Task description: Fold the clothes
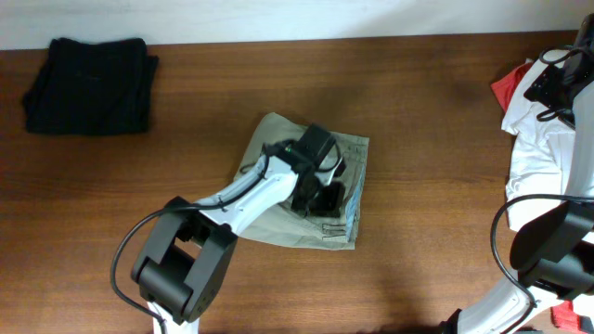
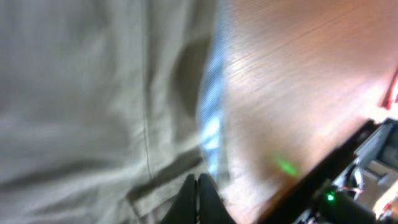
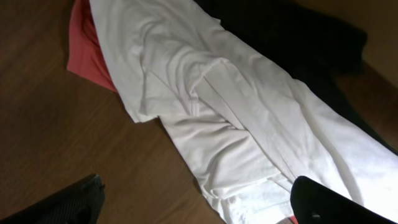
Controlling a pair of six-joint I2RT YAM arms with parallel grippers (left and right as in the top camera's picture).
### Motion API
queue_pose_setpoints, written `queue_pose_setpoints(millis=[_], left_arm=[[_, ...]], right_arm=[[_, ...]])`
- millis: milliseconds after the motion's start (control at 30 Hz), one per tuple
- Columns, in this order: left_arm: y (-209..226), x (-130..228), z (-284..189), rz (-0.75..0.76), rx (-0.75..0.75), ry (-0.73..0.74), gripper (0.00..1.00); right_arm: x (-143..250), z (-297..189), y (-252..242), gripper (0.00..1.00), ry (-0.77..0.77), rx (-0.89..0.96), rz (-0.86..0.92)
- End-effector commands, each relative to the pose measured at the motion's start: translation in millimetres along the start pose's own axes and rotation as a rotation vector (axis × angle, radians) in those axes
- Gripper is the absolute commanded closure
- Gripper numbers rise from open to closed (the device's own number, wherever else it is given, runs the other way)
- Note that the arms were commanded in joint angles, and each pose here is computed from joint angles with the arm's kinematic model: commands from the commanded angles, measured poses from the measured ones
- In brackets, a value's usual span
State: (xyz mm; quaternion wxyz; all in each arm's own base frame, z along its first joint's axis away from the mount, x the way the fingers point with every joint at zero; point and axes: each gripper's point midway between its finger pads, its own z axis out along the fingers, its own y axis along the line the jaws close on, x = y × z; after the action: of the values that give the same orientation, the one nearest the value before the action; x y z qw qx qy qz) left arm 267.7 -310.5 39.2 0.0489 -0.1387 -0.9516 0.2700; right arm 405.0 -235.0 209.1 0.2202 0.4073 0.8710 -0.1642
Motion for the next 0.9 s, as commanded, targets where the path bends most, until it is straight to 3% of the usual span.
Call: queue_pose_setpoints(millis=[0,133,333,433,633,733,867], left_arm=[[-31.3,-49.6,-44.1,0.175,-0.044,-0.177,0.91],[-7.6,-80.2,-43.8,0.180,-0.191,-0.295,0.91],[-2.9,-119.4,-7.3,0.217,-0.155,-0.380,0.91],[7.9,-122.8,14.5,0.147,-0.144,-0.365,0.91],[-2.9,-140.5,43.0,0.218,-0.050,-0.403,0.89],[-20.7,-159.6,17.7,0.229,-0.034,-0.448,0.58],[-44.0,-169.4,-46.1,0.203,-0.066,-0.414,0.53]], right_arm=[[-8.0,-9.4,-3.9,0.01,-0.031,0.005,0.019],[-8.0,-9.4,-3.9,0.01,-0.031,0.005,0.018],[-8.0,-9.4,-3.9,0.01,-0.031,0.005,0.019],[-8.0,-9.4,-3.9,0.01,-0.031,0.005,0.019],[-8.0,-9.4,-3.9,0.01,-0.031,0.005,0.019],[-8.0,-9.4,-3.9,0.01,-0.031,0.005,0.019],[-8.0,-9.4,-3.9,0.01,-0.031,0.005,0.019]])
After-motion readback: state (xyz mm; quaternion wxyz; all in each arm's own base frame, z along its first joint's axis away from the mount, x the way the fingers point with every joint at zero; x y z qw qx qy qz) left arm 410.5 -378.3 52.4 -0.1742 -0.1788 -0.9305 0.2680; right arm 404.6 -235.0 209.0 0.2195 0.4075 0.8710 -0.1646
